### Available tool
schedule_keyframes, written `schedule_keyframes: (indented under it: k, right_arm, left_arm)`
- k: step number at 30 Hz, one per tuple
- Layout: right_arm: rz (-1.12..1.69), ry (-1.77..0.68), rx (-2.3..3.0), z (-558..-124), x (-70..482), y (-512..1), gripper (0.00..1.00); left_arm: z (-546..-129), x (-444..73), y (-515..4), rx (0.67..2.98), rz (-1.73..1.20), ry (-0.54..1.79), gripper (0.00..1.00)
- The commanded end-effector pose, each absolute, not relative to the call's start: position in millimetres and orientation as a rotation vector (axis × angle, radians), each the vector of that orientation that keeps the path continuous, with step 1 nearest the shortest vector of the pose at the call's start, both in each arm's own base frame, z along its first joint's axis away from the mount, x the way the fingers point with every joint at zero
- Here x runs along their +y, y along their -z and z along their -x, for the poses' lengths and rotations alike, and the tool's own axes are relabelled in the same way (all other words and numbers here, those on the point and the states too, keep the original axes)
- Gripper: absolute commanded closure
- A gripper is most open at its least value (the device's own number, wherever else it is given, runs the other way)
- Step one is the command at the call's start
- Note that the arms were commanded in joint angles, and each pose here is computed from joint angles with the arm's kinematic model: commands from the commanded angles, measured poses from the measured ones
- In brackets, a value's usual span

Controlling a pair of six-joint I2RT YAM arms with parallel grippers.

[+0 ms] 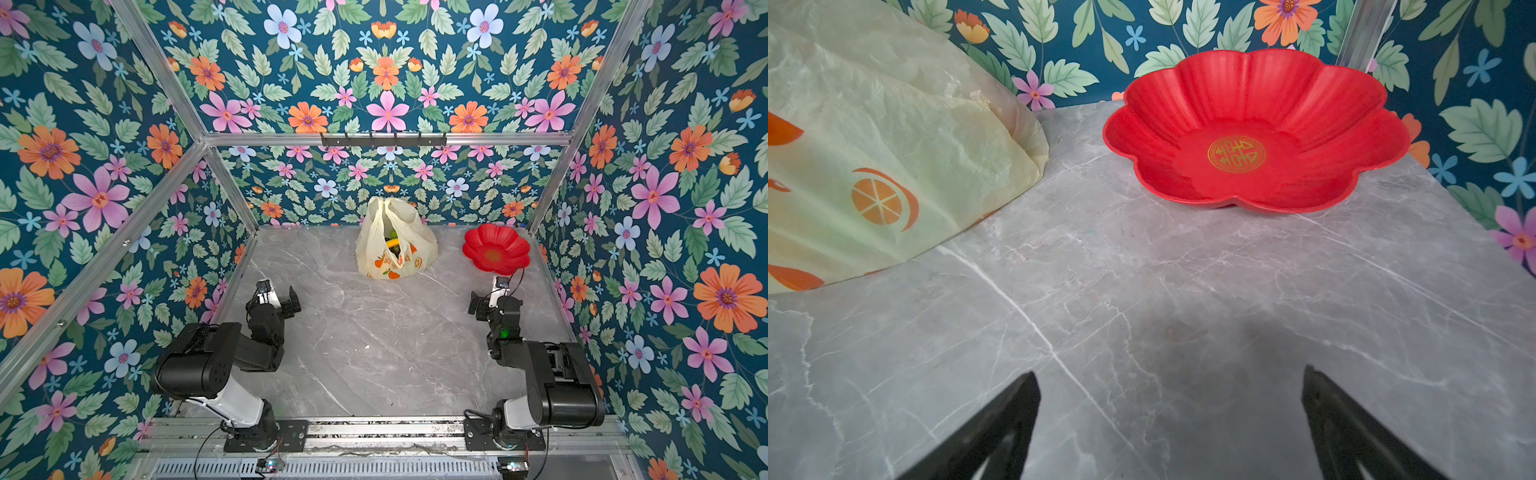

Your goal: Take the fake fruits out of the plastic bag

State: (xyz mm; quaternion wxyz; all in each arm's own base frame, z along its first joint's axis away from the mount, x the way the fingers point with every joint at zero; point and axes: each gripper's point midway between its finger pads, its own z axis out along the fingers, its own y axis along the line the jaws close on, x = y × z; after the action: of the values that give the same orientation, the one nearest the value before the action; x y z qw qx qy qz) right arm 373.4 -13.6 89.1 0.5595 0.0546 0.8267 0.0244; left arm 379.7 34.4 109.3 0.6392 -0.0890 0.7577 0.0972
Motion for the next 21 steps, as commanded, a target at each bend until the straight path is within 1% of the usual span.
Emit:
schedule_keyframes:
  k: [1,6,9,14,18,21]
  right_arm:
    - [-0.119,-0.055,1.919,-376,-13,-96,0.01]
    - [-0.076,-0.071,1.900,-373,-6,-99,0.01]
    - [-0.046,-0.067,1.881,-369,-1,-106,0.01]
    - [0.045,-0.049,1.856,-360,14,-120,0.01]
    - [0.118,-0.062,1.859,-351,34,-140,0.01]
    - [0.103,-0.117,1.831,-341,40,-168,0.01]
  left_arm:
    - [-380,24,-118,1.691,0.142,-0.180,0.00]
    - [-364,20,-131,1.627,0.121,-0.156,0.00]
    - [-352,4,-143,1.585,0.023,-0.108,0.00]
    - [-342,-7,-167,1.556,0.006,-0.137,0.00]
    - [-344,-11,-187,1.590,0.113,-0.005,0.00]
    - [-345,-1,-200,1.628,0.318,0.084,0.00]
